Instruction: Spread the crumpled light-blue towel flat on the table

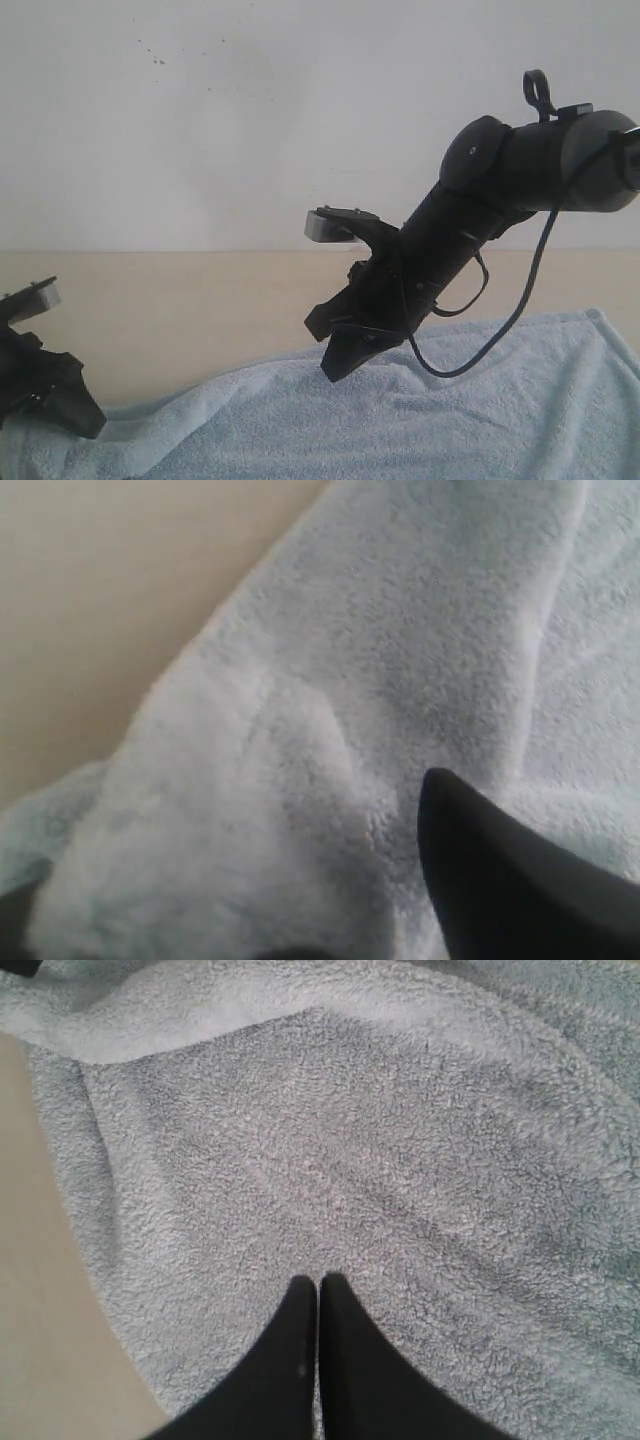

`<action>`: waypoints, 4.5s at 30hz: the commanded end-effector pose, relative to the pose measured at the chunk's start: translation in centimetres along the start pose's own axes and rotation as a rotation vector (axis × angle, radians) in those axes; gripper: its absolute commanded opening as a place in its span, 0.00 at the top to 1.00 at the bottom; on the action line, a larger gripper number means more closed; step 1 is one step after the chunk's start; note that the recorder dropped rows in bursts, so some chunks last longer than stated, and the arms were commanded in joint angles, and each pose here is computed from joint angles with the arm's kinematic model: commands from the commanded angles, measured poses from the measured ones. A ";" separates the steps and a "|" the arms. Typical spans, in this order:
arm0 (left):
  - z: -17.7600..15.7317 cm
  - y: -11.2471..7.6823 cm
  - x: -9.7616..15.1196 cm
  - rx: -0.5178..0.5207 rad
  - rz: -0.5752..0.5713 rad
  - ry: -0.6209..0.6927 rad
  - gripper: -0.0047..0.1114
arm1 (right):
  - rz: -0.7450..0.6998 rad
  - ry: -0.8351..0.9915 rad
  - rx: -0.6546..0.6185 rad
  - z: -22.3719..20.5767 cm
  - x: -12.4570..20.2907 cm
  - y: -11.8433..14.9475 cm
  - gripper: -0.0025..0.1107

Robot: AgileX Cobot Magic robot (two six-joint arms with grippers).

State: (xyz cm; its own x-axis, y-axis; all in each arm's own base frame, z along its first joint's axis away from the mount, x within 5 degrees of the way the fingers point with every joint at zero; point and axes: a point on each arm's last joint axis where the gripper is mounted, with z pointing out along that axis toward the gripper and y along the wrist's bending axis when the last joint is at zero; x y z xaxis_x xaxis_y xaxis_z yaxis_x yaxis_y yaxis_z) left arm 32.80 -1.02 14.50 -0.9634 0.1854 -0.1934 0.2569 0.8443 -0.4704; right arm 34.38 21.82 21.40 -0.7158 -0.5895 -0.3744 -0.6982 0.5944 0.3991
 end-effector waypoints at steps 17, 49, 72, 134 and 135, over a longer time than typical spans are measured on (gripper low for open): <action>-1.7 2.9 -4.7 -0.384 0.095 -0.500 0.92 | -0.001 -0.014 0.001 -0.1 -0.1 0.0 0.98; -7.9 -1.7 -2.9 -0.235 -0.075 0.023 0.29 | -0.005 0.016 -0.022 -0.1 0.2 0.2 0.98; -0.6 0.5 5.6 -0.320 0.056 -0.039 0.34 | -0.003 0.022 -0.030 -0.1 0.3 0.2 0.98; -0.4 -0.1 -5.2 0.137 -0.237 -0.266 0.45 | -0.002 0.030 -0.038 -0.1 0.3 0.3 0.98; -0.9 -0.3 -5.8 0.132 -0.181 -0.280 0.45 | -0.002 0.030 -0.038 -0.1 0.3 0.3 0.98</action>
State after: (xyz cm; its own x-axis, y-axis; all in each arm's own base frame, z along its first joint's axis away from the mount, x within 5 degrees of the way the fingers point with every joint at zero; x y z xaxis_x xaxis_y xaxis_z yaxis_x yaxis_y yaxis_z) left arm 36.95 -1.85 14.80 -0.9629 -0.1701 -0.2093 0.0023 0.7710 -0.6368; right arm 33.88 21.82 21.42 -0.7182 -0.6069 -0.3405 -0.6927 0.5765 0.4334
